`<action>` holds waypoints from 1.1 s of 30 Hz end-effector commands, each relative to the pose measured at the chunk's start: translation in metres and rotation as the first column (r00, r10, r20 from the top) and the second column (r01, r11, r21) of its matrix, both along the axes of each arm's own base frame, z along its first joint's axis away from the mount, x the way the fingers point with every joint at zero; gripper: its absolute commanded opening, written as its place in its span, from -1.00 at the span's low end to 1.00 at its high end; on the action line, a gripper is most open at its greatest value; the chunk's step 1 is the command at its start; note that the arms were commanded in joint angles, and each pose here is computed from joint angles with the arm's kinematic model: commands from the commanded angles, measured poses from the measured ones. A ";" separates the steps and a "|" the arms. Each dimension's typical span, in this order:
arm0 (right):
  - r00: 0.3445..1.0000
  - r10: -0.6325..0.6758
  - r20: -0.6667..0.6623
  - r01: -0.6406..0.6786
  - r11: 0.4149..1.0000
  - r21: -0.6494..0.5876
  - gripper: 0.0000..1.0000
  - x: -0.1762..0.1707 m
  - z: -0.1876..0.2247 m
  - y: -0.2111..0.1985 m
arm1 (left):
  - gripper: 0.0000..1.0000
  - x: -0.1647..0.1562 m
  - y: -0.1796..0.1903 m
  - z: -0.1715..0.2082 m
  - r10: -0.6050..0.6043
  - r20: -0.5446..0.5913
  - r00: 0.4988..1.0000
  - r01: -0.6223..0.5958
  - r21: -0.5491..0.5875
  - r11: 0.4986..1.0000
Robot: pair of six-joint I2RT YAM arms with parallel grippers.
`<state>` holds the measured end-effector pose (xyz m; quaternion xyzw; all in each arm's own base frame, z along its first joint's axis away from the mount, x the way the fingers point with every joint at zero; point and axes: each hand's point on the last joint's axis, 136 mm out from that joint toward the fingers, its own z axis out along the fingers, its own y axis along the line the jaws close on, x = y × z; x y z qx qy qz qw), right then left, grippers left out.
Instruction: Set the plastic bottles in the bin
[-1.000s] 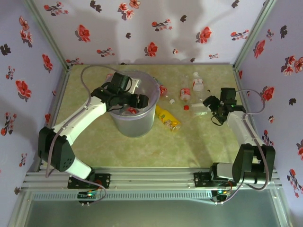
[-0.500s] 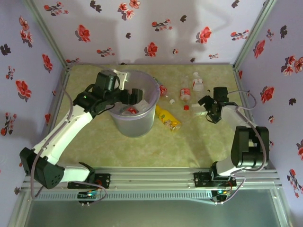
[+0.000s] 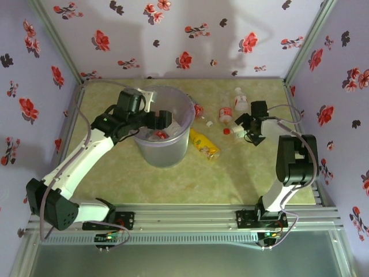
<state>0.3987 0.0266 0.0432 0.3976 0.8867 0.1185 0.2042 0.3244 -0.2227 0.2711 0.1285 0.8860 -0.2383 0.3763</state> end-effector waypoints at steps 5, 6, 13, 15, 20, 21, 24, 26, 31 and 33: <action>0.999 -0.017 -0.050 0.014 0.998 -0.056 0.99 0.005 -0.015 -0.004 | 0.89 0.009 0.003 -0.002 0.020 0.018 1.000 -0.020 0.000 1.000; 0.999 -0.016 -0.051 0.013 0.998 -0.060 0.98 0.005 -0.015 -0.004 | 0.89 0.009 0.003 -0.002 0.018 0.016 1.000 -0.018 0.001 1.000; 0.999 0.007 -0.049 -0.012 0.993 -0.113 0.81 -0.001 -0.005 -0.010 | 0.89 0.008 0.003 -0.002 0.015 0.016 1.000 -0.014 -0.005 1.000; 0.999 0.012 -0.044 -0.017 0.992 -0.126 0.76 -0.003 -0.001 -0.012 | 0.89 0.009 0.002 -0.002 0.014 0.015 1.000 -0.014 -0.009 1.000; 0.999 0.034 -0.022 -0.037 0.991 -0.131 0.60 -0.008 0.011 -0.012 | 0.89 0.008 0.000 0.002 0.009 0.017 1.000 -0.008 -0.024 1.000; 0.999 0.041 -0.017 -0.043 0.991 -0.130 0.56 -0.009 0.014 -0.011 | 0.89 0.007 0.000 0.002 0.008 0.018 1.000 -0.007 -0.025 1.000; 0.997 0.074 -0.001 -0.074 0.991 -0.114 0.45 -0.018 0.022 -0.007 | 0.89 0.004 0.001 0.006 0.002 0.022 1.000 -0.001 -0.029 1.000; 0.996 0.091 0.005 -0.090 0.989 -0.121 0.39 -0.028 0.028 -0.008 | 0.89 0.003 0.001 0.009 0.001 0.024 1.000 0.000 -0.031 1.000; 0.994 0.105 0.003 -0.104 0.985 -0.136 0.57 -0.046 0.034 -0.017 | 0.89 0.002 -0.001 0.009 -0.010 0.018 1.000 0.011 -0.042 0.999; 0.993 0.121 0.018 -0.118 0.987 -0.113 0.76 -0.041 0.038 -0.015 | 0.89 0.003 -0.002 0.010 -0.008 0.017 1.000 0.008 -0.049 0.999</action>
